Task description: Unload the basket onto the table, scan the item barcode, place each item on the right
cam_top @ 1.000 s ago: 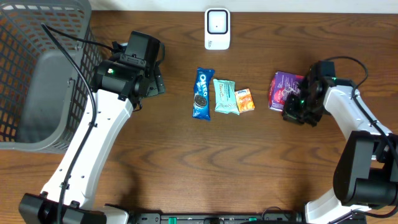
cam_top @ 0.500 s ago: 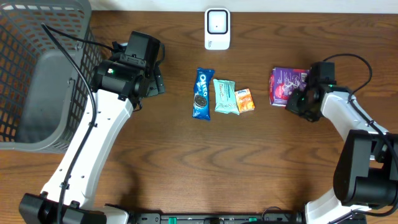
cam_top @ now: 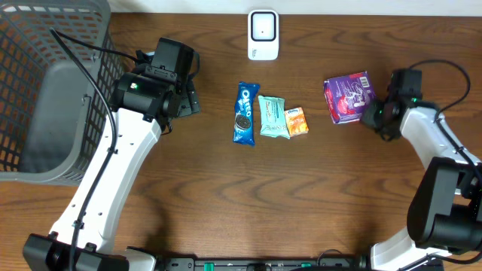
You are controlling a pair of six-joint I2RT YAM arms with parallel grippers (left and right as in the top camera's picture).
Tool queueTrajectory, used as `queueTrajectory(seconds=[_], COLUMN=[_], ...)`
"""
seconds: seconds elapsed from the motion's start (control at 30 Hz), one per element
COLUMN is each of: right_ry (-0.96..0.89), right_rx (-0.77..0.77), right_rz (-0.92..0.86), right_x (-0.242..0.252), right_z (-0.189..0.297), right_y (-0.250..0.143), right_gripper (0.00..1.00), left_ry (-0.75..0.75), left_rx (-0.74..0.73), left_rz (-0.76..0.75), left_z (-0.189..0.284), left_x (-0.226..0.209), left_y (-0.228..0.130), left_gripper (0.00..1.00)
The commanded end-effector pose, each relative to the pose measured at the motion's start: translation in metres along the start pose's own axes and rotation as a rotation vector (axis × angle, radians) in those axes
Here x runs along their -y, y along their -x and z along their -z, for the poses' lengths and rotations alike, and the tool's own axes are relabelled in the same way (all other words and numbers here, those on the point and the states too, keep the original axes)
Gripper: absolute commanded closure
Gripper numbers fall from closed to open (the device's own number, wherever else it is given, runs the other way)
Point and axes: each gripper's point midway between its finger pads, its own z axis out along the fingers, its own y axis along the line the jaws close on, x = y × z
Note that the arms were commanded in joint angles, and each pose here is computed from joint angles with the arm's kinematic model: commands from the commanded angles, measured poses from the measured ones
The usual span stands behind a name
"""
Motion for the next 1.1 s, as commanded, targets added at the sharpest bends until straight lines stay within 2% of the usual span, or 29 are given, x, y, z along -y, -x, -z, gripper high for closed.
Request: queueTrajectory(seconds=[0.0, 0.2, 0.37, 0.6, 0.83, 1.07], right_ry=[0.111, 0.398, 0.452, 0.354, 0.313, 0.076], right_rx=[0.022, -0.004, 0.054, 0.116, 0.039, 0.119], right_rz=[0.102, 0.378, 0.457, 0.479, 0.466, 0.449], right_x=[-0.032, -0.108, -0.142, -0.151, -0.142, -0.106], right_z=[0.026, 0.051, 0.054, 0.018, -0.037, -0.059], right_y=[0.020, 0.003, 0.000, 0.003, -0.013, 0.009], right_gripper=[0.99, 0.99, 0.99, 0.99, 0.99, 0.99], left_ry=[0.008, 0.008, 0.008, 0.008, 0.008, 0.008], left_rx=[0.000, 0.000, 0.000, 0.000, 0.000, 0.000], left_rz=[0.010, 0.010, 0.010, 0.010, 0.010, 0.010], left_z=[0.000, 0.000, 0.000, 0.000, 0.000, 0.000], left_x=[-0.002, -0.002, -0.002, -0.002, -0.002, -0.002], left_y=[0.001, 0.001, 0.001, 0.001, 0.001, 0.001], left_gripper=[0.02, 0.02, 0.02, 0.02, 0.02, 0.02])
